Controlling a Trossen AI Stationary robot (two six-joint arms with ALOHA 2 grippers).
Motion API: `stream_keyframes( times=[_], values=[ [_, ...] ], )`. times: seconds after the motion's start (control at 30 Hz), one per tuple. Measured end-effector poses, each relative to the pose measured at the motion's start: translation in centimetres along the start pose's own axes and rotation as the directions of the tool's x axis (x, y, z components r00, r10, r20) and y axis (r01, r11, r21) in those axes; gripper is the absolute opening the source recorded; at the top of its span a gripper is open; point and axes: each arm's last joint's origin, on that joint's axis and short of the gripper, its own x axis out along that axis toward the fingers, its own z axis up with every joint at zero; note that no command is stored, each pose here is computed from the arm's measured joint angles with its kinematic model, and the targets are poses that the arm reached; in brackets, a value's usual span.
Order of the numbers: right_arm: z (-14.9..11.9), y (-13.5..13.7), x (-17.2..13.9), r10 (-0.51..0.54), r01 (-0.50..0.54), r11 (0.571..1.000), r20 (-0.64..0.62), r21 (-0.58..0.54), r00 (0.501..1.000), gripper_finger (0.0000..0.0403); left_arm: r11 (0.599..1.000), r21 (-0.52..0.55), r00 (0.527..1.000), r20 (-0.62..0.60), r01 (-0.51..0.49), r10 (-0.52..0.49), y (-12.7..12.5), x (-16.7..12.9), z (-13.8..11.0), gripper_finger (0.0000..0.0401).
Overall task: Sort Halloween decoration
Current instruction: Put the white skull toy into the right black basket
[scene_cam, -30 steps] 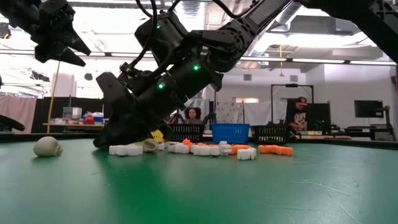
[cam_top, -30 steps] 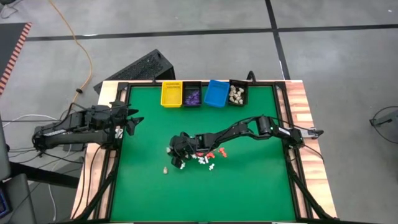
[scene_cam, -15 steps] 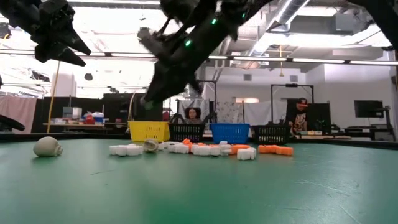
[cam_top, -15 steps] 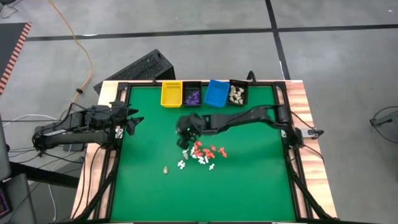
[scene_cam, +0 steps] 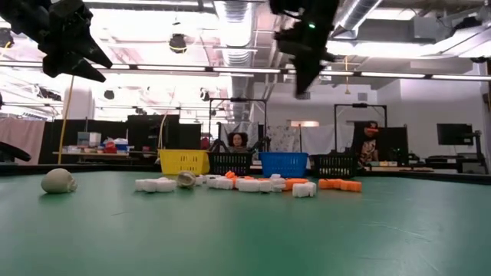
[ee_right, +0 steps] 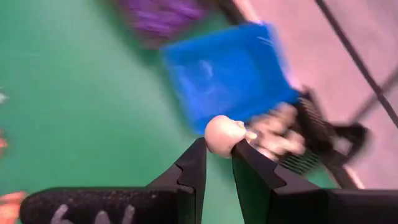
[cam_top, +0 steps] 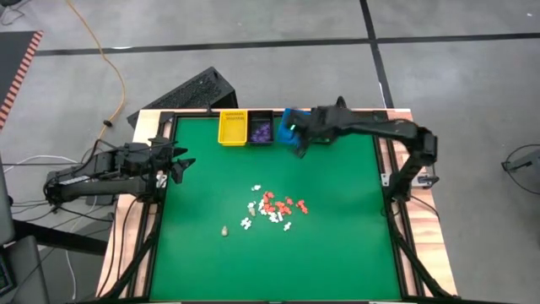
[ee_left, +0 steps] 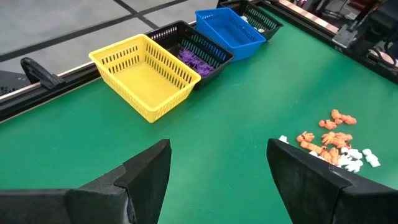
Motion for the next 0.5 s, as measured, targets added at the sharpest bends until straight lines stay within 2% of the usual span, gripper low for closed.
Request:
stream_keyframes(
  times=[0.2, 0.3, 0.5],
  values=[
    [-0.8, -5.1, 2.0, -0.076, 0.081, 0.995, -0.085, 0.055, 0.993, 0.0098, 1.000, 0.000, 1.000, 0.006, -0.011, 0.011, 0.0, 0.0, 0.0, 0.0256],
    [-1.1, -6.4, 4.0, -0.039, 0.048, 0.995, -0.104, 0.085, 0.994, 0.0099, 1.000, 0.000, 1.000, 0.010, -0.021, 0.021, 0.1, 0.0, 0.0, 0.0256],
    [-2.3, -8.2, 7.2, -0.055, 0.072, 0.994, -0.194, 0.082, 0.979, 0.0104, 1.000, 0.000, 1.000, 0.011, -0.022, 0.022, 0.1, 0.0, 0.0, 0.0256]
  ],
)
